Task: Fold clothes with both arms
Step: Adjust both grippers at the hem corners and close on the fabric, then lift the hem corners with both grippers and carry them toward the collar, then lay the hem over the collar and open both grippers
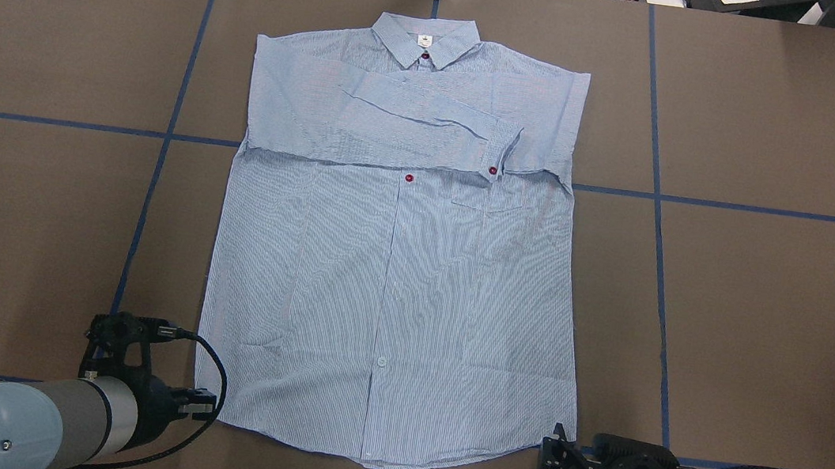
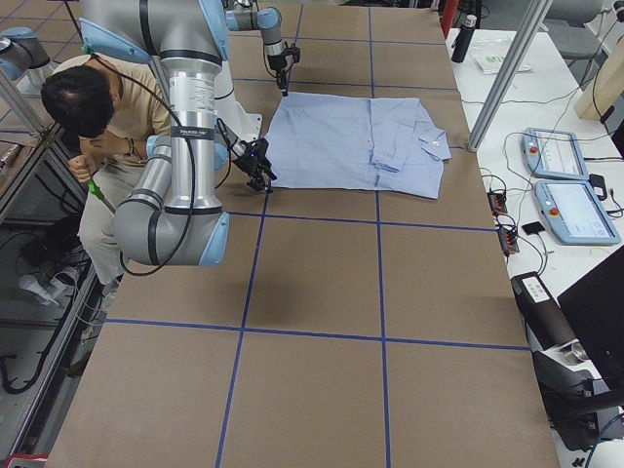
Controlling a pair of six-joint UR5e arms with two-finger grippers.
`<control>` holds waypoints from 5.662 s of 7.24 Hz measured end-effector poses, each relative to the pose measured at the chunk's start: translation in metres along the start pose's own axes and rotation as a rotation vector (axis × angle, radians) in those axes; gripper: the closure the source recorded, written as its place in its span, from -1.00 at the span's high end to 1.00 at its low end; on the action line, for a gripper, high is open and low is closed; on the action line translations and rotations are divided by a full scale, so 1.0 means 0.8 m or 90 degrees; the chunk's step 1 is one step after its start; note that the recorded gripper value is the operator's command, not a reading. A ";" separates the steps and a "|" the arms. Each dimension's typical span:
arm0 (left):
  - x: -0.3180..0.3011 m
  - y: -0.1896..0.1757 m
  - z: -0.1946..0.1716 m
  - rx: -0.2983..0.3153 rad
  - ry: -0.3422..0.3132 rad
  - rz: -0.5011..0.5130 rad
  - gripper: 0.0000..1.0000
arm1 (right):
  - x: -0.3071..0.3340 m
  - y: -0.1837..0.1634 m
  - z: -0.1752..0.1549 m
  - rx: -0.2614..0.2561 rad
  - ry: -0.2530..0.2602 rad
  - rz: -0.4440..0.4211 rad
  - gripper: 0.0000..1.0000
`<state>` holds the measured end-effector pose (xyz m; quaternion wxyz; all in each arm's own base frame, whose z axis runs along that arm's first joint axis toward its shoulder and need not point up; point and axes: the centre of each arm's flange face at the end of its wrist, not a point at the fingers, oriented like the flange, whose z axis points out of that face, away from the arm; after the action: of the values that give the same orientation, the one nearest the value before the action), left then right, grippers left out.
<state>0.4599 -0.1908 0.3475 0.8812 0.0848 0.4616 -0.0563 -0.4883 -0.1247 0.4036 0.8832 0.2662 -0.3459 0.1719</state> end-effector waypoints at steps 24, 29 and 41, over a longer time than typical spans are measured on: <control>0.068 -0.172 -0.192 0.019 0.029 -0.002 -1.00 | -0.074 -0.331 -0.186 -0.089 -0.060 0.114 -1.00; 0.068 -0.360 -0.109 0.182 -0.100 -0.009 -1.00 | -0.120 -0.457 -0.002 -0.006 0.024 0.129 -1.00; 0.002 -0.475 0.065 0.173 -0.058 0.193 1.00 | -0.123 -0.515 0.208 -0.102 -0.019 0.016 1.00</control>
<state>0.4351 -0.5735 0.3384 0.8800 0.2689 0.3913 0.0116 -0.4427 -0.5636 0.2924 0.8941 0.1930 -0.3748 0.1509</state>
